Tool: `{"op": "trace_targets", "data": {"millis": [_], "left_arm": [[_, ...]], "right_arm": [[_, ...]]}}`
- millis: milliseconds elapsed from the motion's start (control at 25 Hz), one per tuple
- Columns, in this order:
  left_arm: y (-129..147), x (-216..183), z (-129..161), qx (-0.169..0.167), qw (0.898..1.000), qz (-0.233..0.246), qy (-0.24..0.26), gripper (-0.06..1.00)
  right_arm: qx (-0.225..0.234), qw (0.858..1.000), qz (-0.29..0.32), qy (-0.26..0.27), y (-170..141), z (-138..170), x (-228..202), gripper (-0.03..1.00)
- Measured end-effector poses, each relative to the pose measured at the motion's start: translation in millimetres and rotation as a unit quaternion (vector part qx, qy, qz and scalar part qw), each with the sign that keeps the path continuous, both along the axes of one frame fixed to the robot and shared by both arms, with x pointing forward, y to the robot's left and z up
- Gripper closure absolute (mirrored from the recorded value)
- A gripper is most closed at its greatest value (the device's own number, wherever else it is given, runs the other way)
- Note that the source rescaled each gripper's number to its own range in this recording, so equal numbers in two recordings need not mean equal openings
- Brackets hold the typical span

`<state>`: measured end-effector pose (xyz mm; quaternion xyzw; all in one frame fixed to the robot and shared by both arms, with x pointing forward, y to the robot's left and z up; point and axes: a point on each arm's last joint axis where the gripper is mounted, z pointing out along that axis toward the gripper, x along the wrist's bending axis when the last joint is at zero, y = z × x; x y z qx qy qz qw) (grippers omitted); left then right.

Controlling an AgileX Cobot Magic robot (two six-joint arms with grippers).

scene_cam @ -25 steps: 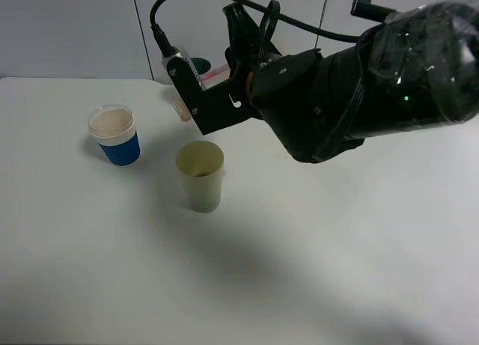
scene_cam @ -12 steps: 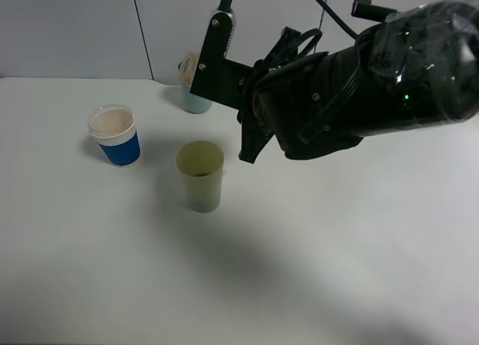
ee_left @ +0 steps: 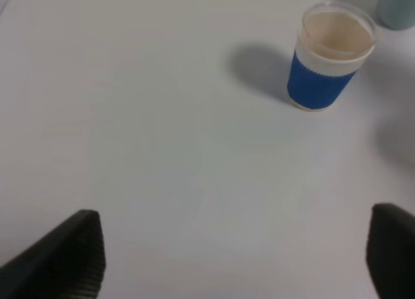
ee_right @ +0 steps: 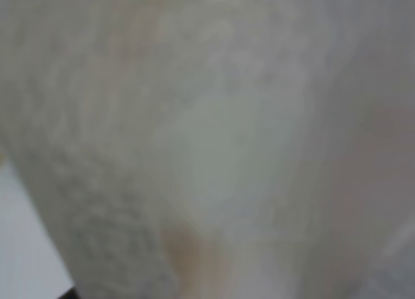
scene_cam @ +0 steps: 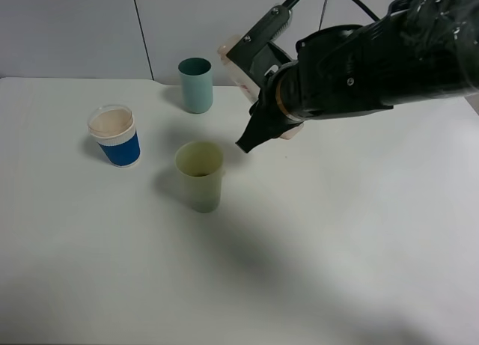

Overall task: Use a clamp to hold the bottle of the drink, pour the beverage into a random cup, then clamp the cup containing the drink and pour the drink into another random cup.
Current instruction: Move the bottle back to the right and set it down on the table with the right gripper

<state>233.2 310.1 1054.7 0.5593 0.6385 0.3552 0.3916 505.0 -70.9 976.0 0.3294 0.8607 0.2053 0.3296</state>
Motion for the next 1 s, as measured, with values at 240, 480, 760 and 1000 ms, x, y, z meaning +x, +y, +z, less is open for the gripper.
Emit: {"op": "trace_targets", "data": {"millis": [240,480,760,1000], "left_arm": [[0,0,0,0.0,1.0,0.0,0.0,0.06],[0,0,0,0.0,1.0,0.0,0.0,0.06],[0,0,0,0.0,1.0,0.0,0.0,0.06],[0,0,0,0.0,1.0,0.0,0.0,0.06]], "right_arm": [[0.042,0.999,-0.004,0.025,-10,-2,12,0.97],[0.09,0.995,0.027,0.038,-17,-1,24,0.97],[0.136,0.989,0.063,0.013,-23,6,37,0.97],[0.148,0.987,0.057,-0.01,-39,6,48,0.97]]}}
